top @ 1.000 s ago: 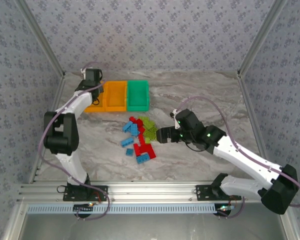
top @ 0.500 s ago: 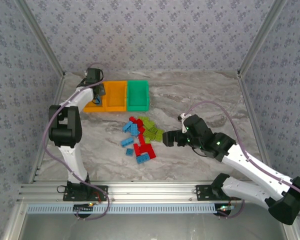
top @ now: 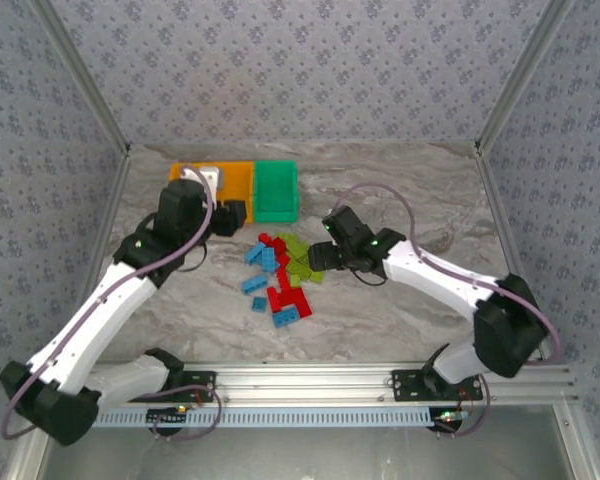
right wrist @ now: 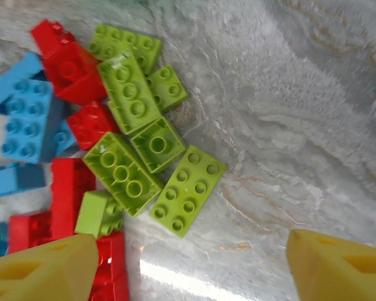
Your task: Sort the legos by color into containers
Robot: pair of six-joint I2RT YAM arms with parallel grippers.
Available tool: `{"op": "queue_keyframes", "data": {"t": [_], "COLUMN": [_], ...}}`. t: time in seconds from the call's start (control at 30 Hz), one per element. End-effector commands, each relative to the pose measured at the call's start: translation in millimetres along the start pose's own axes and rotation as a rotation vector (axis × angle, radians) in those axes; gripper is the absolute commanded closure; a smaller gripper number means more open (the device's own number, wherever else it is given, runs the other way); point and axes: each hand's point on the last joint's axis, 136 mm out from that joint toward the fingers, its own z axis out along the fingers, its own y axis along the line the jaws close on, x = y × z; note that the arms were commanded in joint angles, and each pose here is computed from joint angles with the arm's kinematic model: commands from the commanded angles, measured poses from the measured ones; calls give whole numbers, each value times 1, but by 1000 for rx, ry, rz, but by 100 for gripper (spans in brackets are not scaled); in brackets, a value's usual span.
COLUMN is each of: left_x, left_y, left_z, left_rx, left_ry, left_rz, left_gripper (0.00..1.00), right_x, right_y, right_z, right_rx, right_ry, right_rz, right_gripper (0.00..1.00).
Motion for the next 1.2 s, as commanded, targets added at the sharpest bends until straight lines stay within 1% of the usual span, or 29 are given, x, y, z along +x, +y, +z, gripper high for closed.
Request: {"op": "queue_keyframes", "data": {"t": [0.0, 0.03, 0.1, 0.17, 0.27, 0.37, 0.47, 0.57, 0.6, 0.7, 0.73, 0.77, 0.8, 0.93, 0.97, 1.0, 1.07, 1.17], "left_x": [55, 61, 74, 83, 99, 111, 121, 127, 128, 130, 129, 128, 127, 124, 122, 121, 118, 110], "left_y": [4, 2, 4, 8, 15, 17, 17, 21, 22, 26, 26, 27, 28, 30, 30, 30, 31, 33], "left_z": [-21, -28, -39, -42, -36, -26, -21, -19, -19, -20, -21, -21, -22, -23, -23, -24, -25, -28], "left_rx": [-11, 6, 24, 27, 10, 11, 20, 10, 10, -1, -3, -7, -9, -11, -10, -9, -4, 3], "left_ry": [221, 248, 289, 309, 324, 349, 383, 398, 397, 382, 380, 370, 365, 342, 334, 324, 303, 259], "left_rz": [124, 152, 206, 255, 299, 298, 308, 315, 314, 313, 312, 313, 309, 301, 297, 294, 283, 259], "left_gripper": [42, 38, 33, 30, 27, 24, 19, 15, 13, 10, 9, 9, 9, 8, 8, 8, 8, 7], "right_x": [-5, -4, 3, 9, 22, 33, 38, 44, 47, 53, 54, 54, 52, 35, 26, 15, -14, -62], "right_y": [1, 0, -5, -8, -10, -10, -11, -18, -19, -24, -25, -26, -27, -25, -24, -23, -14, 14], "right_z": [27, 35, 53, 64, 77, 86, 91, 96, 99, 103, 103, 103, 101, 80, 71, 57, 29, -11], "right_rx": [14, 26, 61, 86, 86, 72, 75, 111, 119, 145, 151, 154, 158, 122, 116, 107, 79, -18], "right_ry": [14, 29, 62, 88, 114, 134, 151, 163, 170, 184, 186, 184, 170, 78, 39, -15, -148, -355], "right_rz": [79, 102, 158, 199, 243, 270, 270, 263, 261, 267, 270, 269, 274, 288, 286, 275, 214, 63], "right_gripper": [25, 27, 33, 36, 36, 36, 37, 43, 50, 53, 58, 66, 70, 75, 79, 81, 82, 82]}}
